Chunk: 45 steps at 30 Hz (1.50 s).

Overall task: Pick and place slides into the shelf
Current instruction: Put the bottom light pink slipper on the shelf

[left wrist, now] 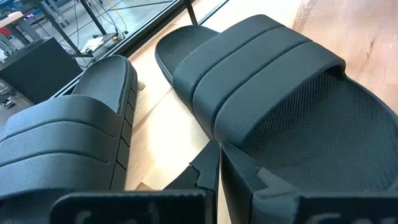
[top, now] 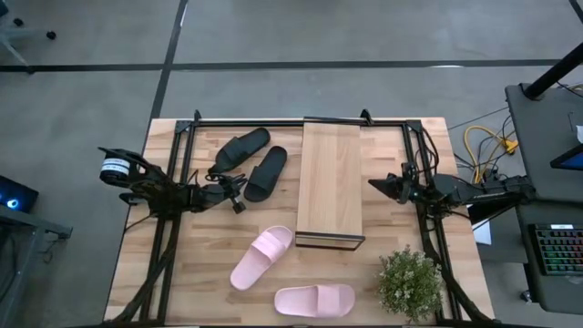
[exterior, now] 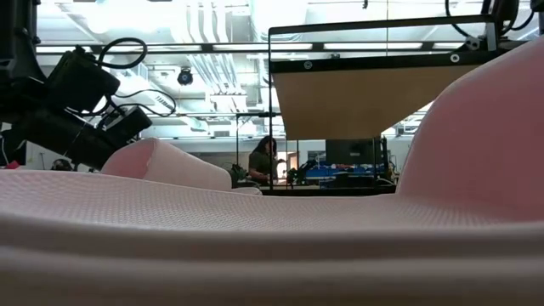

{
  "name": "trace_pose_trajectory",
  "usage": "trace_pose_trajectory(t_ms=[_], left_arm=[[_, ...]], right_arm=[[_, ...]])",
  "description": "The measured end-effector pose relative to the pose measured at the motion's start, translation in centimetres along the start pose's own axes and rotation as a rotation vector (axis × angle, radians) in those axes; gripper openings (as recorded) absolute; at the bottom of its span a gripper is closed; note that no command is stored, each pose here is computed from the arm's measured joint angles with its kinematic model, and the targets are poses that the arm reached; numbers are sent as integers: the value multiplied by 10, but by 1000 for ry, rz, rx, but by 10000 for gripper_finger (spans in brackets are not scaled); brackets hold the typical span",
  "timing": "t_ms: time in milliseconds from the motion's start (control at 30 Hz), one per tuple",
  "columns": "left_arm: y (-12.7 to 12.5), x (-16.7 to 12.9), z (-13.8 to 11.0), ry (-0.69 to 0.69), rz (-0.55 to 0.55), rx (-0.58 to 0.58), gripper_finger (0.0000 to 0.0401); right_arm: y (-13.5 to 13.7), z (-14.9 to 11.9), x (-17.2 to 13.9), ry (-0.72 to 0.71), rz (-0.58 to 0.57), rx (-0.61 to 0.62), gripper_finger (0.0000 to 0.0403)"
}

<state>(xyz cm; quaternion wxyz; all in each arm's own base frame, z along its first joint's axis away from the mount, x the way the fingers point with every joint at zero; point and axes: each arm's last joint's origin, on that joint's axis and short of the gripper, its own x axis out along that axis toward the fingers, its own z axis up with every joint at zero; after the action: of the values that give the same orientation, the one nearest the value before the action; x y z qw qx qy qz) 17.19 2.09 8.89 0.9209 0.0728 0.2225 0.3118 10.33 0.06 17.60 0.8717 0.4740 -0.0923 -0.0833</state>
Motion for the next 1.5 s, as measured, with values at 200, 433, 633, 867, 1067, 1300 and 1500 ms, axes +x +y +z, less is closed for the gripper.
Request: trace_pose_trajectory(t_ms=[200, 433, 633, 867, 1067, 1300, 1500], left_arm=[[-1, 2, 4, -12, 0, -8, 0], [-2, 3, 6, -18, 0, -13, 0], [-2, 3, 6, -18, 0, -13, 0], [-2, 3, 6, -18, 0, -13, 0], [-2, 3, 6, -18, 0, -13, 0], [-2, 3, 6, -18, 0, -13, 0], [-2, 3, 6, -18, 0, -13, 0]], right_arm=[[0, 1, 0, -32, -16, 98, 9], [0, 1, 0, -36, -9, 150, 9], [1, 2, 0, -42, 1, 157, 9], [1, 2, 0, -41, 2, 149, 9], [1, 2, 0, -42, 1, 130, 9], [1, 2, 0, -41, 3, 176, 9], [1, 2, 0, -41, 3, 178, 9]])
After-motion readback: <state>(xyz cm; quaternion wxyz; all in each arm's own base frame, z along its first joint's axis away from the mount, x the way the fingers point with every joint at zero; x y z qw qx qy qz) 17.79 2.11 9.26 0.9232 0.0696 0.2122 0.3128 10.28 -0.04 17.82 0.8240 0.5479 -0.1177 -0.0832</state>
